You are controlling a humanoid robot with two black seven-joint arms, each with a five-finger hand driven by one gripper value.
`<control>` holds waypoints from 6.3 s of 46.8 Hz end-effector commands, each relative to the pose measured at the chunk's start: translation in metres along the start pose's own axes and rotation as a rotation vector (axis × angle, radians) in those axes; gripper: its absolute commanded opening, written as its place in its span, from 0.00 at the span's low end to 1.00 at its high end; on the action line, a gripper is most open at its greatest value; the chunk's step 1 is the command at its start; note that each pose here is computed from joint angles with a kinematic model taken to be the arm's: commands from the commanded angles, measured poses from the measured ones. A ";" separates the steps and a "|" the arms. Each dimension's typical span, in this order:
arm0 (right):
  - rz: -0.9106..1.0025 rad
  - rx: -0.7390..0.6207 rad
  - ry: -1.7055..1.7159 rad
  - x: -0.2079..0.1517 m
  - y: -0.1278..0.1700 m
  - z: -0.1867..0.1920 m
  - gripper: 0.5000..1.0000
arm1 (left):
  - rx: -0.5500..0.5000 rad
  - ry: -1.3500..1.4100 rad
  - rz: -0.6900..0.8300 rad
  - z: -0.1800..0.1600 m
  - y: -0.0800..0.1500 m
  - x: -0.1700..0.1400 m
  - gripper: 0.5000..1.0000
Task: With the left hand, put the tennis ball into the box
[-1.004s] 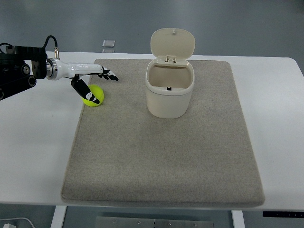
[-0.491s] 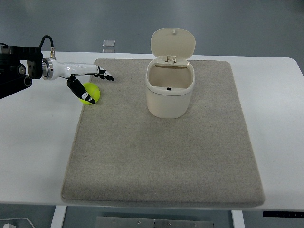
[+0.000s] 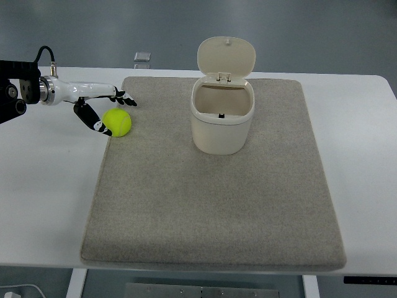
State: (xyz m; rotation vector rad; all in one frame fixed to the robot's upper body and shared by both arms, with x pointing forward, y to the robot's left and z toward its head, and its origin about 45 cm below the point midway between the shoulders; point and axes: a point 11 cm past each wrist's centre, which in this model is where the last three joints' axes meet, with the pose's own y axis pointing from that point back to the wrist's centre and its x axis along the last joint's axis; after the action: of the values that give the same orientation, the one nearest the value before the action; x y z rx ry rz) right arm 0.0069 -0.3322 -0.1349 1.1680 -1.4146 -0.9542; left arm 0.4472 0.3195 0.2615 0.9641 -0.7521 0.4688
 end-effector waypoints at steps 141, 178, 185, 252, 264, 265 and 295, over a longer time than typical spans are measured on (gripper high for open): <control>0.000 0.001 -0.001 0.000 0.000 0.000 0.88 | -0.736 0.672 0.450 0.197 0.010 0.196 0.00; 0.000 -0.001 0.000 0.000 0.000 0.000 0.88 | -0.663 0.441 0.095 0.227 -0.027 0.106 0.00; 0.000 0.001 0.000 0.000 0.000 0.000 0.88 | -0.635 0.436 0.070 0.219 -0.031 0.096 0.00; 0.000 -0.001 0.000 0.000 0.000 0.000 0.88 | -0.424 0.345 0.007 0.161 -0.044 0.061 0.00; 0.000 -0.001 0.000 0.000 0.000 0.000 0.88 | -0.425 0.345 0.003 0.162 -0.045 0.059 0.00; 0.000 0.001 0.000 0.000 0.000 0.000 0.88 | -0.426 0.344 0.002 0.162 -0.046 0.059 0.00; 0.000 -0.001 0.000 0.000 0.000 0.000 0.88 | -0.422 0.355 -0.006 0.161 -0.049 0.053 0.00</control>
State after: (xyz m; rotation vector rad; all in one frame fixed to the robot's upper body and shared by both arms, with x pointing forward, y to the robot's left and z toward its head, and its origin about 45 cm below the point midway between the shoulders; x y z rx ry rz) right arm 0.0069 -0.3322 -0.1349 1.1677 -1.4152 -0.9547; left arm 0.4559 0.1576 0.3284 0.4709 -0.4915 0.4343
